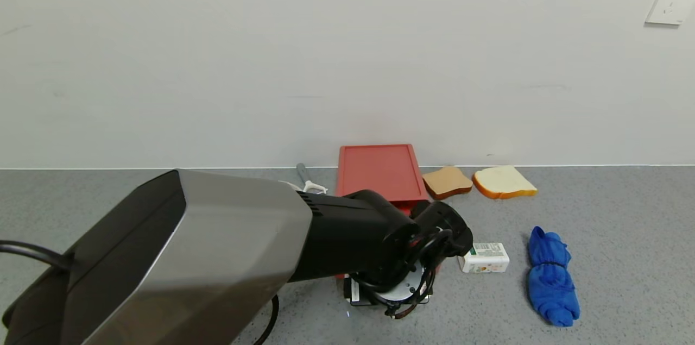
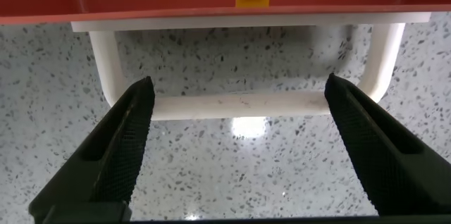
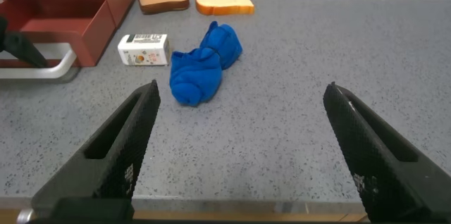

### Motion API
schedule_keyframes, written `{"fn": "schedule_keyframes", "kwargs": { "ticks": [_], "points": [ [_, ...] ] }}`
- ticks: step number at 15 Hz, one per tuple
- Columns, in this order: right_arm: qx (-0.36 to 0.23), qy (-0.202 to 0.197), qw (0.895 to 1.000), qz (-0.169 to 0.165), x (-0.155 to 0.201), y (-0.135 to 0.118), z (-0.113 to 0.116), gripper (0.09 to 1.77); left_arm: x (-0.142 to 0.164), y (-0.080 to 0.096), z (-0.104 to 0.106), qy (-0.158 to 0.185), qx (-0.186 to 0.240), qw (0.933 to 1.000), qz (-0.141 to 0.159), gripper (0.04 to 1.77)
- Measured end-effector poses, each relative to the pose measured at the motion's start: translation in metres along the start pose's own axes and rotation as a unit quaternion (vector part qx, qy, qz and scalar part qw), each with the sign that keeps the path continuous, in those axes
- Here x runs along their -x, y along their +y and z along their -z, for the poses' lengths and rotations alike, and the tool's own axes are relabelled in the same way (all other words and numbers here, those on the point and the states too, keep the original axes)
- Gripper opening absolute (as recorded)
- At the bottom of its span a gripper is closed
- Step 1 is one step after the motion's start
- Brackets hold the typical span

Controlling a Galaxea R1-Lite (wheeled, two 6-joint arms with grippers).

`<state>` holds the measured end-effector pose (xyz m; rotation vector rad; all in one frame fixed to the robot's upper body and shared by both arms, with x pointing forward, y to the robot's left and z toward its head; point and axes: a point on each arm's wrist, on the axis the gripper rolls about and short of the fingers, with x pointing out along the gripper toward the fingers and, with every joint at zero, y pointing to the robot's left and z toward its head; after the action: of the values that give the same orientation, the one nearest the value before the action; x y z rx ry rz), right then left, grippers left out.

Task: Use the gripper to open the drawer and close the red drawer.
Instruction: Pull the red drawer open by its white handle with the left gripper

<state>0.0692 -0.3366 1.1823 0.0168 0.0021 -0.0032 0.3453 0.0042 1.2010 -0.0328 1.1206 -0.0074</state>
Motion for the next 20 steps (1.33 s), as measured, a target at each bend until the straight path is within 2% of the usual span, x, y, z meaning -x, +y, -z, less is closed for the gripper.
{"fn": "schedule_keyframes", "kwargs": {
  "ticks": [5, 12, 17, 20],
  "points": [
    [0.0, 0.0, 1.0, 0.0, 0.0, 0.0, 0.0, 1.71, 0.006, 0.001, 0.009, 0.006, -0.004, 1.0, -0.002, 1.72],
    [0.0, 0.0, 1.0, 0.0, 0.0, 0.0, 0.0, 1.71, 0.012, 0.002, 0.009, 0.005, -0.001, 1.0, 0.004, 1.72],
    [0.0, 0.0, 1.0, 0.0, 0.0, 0.0, 0.0, 1.71, 0.032, 0.006, 0.0, -0.012, 0.007, 0.9997, 0.021, 1.72],
    [0.0, 0.0, 1.0, 0.0, 0.0, 0.0, 0.0, 1.71, 0.054, 0.017, -0.005, -0.011, -0.001, 0.9997, 0.02, 1.72]
  ]
}}
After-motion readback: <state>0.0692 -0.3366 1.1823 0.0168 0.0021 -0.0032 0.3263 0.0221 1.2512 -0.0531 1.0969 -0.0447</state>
